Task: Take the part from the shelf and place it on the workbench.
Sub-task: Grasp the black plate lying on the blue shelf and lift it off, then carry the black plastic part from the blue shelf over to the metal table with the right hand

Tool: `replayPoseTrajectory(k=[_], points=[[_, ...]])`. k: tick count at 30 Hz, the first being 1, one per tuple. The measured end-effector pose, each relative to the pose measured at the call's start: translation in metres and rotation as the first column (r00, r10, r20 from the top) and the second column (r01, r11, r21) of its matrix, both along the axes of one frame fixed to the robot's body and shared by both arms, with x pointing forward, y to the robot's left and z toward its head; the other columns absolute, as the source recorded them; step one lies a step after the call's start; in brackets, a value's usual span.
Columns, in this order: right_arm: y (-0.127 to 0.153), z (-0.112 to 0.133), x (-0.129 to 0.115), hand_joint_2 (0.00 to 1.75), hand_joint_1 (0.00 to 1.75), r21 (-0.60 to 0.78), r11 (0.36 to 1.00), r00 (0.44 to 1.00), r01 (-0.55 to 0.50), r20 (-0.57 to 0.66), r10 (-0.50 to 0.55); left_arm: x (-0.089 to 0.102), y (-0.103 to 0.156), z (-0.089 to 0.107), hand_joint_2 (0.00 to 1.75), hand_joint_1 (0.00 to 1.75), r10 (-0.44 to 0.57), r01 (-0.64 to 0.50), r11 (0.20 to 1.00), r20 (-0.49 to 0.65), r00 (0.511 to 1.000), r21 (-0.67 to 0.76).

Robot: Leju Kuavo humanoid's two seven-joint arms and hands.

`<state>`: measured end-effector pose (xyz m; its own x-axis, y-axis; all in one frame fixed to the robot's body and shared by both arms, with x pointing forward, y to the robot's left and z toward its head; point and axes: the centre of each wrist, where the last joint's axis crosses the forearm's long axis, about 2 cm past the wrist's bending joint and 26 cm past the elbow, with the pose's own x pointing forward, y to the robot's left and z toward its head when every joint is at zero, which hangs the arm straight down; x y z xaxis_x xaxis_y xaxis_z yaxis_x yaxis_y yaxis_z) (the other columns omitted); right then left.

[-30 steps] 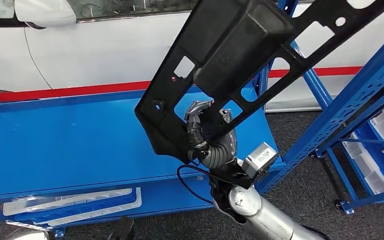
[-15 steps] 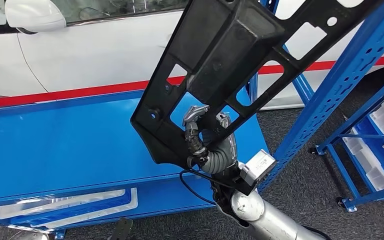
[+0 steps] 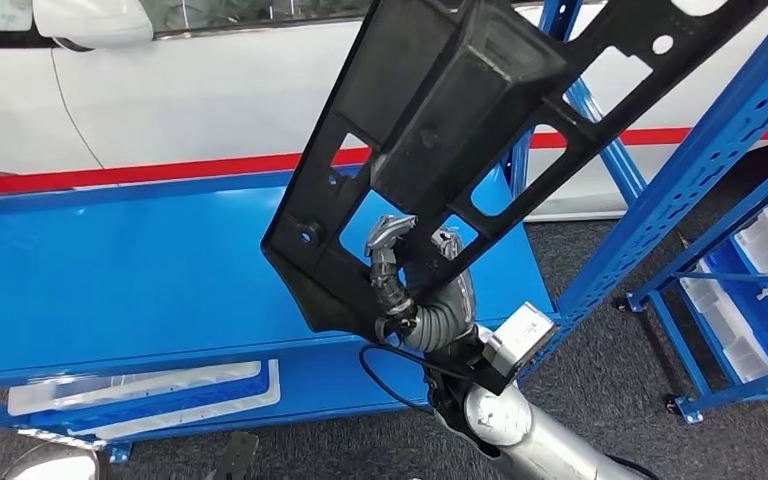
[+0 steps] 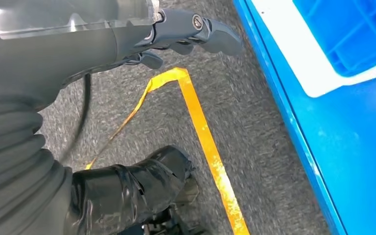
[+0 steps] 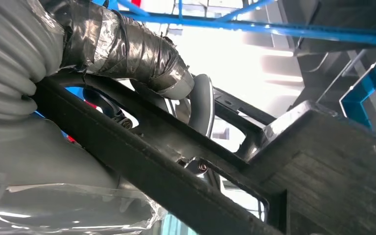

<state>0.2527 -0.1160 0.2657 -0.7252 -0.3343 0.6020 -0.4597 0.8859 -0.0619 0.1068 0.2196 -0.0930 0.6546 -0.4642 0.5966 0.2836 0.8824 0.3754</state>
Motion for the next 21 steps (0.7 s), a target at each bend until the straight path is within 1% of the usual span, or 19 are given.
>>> replayPoseTrajectory(k=[4,14,18,21], points=[[-0.0013,-0.0039,-0.0015,1.75,1.75,-0.006,1.0,1.0,-0.003,-0.011,0.003,-0.0004,-0.0005,-0.0001,1.75,0.0,0.005,-0.005,1.0,-0.008,1.0,-0.008],[-0.0021,-0.0051,-0.0026,1.75,1.75,-0.004,1.0,1.0,0.016,-0.012,-0.016,-0.0019,0.0002,-0.0006,1.75,0.0,0.013,-0.013,1.0,-0.02,1.0,-0.011],[-0.0027,-0.0062,-0.0035,1.75,1.75,-0.01,0.998,0.998,0.062,-0.001,-0.062,-0.002,0.0001,-0.0006,1.75,0.0,0.016,-0.016,1.0,-0.022,1.0,-0.014],[-0.0037,-0.0068,-0.0041,1.75,1.75,-0.017,0.992,0.992,0.127,0.008,-0.127,-0.0014,0.0002,-0.0005,1.75,0.0,0.021,-0.021,1.0,-0.02,1.0,-0.018]])
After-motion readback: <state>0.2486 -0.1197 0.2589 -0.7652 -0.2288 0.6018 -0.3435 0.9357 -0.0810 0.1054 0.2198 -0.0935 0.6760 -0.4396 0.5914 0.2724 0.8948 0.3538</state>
